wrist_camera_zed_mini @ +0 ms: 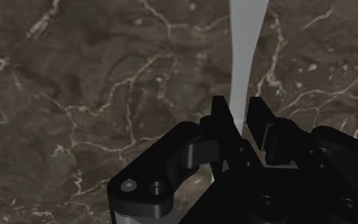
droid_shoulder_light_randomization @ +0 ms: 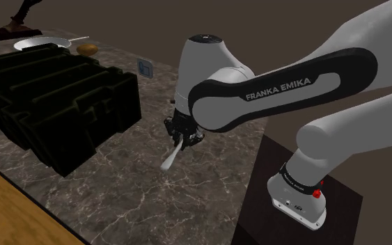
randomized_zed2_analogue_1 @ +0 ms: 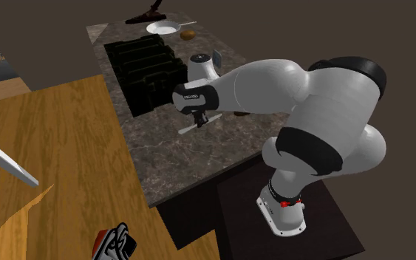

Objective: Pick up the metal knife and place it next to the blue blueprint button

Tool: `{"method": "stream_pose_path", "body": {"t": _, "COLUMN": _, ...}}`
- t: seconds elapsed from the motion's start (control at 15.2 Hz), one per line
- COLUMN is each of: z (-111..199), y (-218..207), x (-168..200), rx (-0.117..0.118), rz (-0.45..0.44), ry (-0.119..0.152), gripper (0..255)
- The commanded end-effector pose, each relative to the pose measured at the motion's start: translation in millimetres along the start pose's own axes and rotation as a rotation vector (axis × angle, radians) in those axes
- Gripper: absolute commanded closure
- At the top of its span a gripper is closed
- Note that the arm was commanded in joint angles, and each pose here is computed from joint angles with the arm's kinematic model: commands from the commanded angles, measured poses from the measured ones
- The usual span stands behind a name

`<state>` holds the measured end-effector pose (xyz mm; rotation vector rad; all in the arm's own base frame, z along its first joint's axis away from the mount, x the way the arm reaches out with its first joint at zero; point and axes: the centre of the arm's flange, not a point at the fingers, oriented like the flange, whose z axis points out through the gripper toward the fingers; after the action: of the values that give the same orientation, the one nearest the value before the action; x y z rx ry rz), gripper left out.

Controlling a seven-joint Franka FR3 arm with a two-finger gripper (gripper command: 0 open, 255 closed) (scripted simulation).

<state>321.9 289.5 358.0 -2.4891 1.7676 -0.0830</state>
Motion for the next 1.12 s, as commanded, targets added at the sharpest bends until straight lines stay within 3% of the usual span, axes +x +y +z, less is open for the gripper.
{"method": "stream_pose_path", "body": {"t": 0.0, "z": -10, "y": -1, "x": 0, "rx": 0.0, "rz": 0.0, "ry": 0.0, "gripper": 255}}
{"method": "stream_pose_path", "body": {"t": 1.06, "z": -94, "y": -10, "x": -1, "rx": 0.0, "rz": 0.0, "ry": 0.0, "gripper": 255}}
